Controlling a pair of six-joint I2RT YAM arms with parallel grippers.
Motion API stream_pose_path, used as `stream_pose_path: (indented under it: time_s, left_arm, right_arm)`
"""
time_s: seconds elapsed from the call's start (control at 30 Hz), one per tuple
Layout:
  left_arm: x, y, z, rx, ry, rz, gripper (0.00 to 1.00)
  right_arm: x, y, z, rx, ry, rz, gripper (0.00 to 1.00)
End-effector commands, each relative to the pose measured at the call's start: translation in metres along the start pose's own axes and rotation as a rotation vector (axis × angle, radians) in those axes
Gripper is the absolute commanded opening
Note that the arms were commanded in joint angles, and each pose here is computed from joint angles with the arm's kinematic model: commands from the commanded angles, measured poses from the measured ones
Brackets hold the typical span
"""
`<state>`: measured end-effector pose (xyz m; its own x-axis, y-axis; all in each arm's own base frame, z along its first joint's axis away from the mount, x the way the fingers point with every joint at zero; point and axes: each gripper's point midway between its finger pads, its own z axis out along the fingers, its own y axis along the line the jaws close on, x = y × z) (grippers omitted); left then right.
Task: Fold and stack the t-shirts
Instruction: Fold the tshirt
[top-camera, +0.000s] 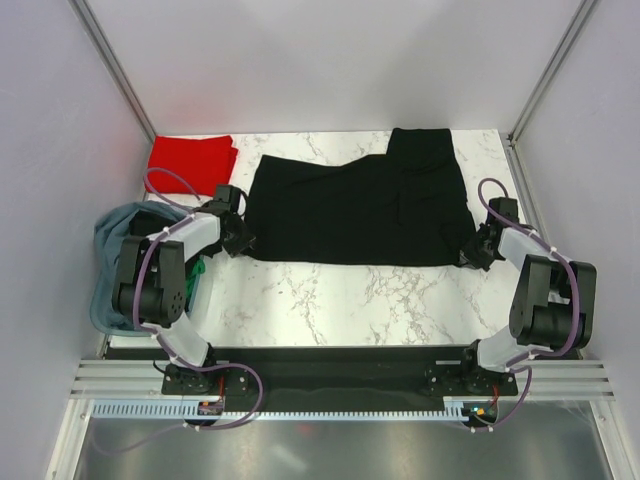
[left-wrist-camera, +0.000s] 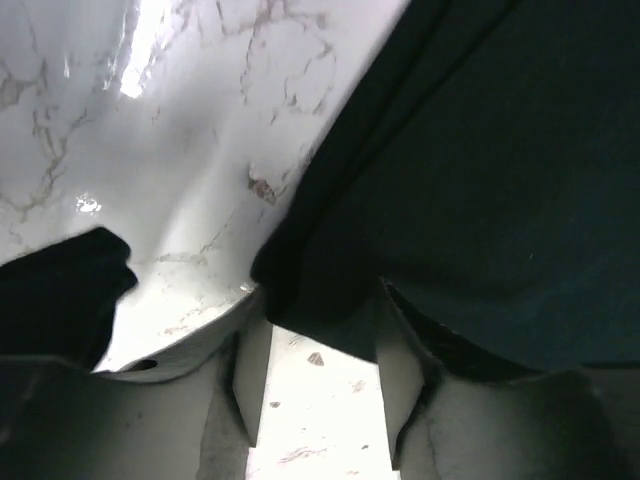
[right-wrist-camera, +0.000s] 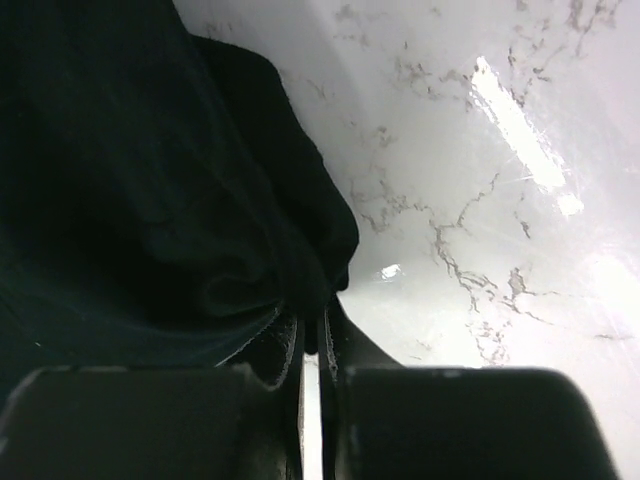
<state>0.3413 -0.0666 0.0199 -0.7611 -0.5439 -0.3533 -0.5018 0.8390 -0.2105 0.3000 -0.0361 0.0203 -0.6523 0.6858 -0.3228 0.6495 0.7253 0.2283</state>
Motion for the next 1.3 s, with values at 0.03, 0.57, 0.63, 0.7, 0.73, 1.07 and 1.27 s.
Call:
stream_pose_path:
  time_s: [0.03, 0.57, 0.63, 0.7, 0.73, 1.07, 1.27]
  left_arm:
    - [-0.01, -0.009, 0.019, 0.003, -0.025, -0.017, 0.25]
    - [-0.078, -0.058, -0.129, 0.226, -0.136, -0.045, 0.02]
    - [-0.054, -0.043, -0.123, 0.215, -0.094, -0.057, 0.02]
    - [-0.024, -0.022, -0.108, 0.178, -0.035, -0.067, 0.02]
    - [-0.016, -0.018, -0.107, 0.183, -0.029, -0.079, 0.02]
    - [0.071, 0.031, -0.114, 0.242, 0.043, -0.142, 0.39]
    - [0.067, 0.02, -0.145, 0.343, 0.012, -0.071, 0.78]
  right_arm:
    - [-0.027, 0.009, 0.005, -0.002, -0.067, -0.003, 0.0]
    - [-0.132, 0.025, -0.132, 0.083, -0.403, -0.073, 0.0]
    - [-0.11, 0.011, -0.121, 0.099, -0.348, -0.077, 0.0]
    - [-0.094, 0.002, -0.114, 0.097, -0.309, -0.067, 0.0]
    - [-0.08, -0.006, -0.108, 0.1, -0.279, -0.058, 0.0]
    - [-0.03, -0.049, -0.106, 0.044, -0.21, 0.164, 0.96]
    - [-0.044, -0.03, -0.137, -0.063, -0.298, 0.169, 0.98]
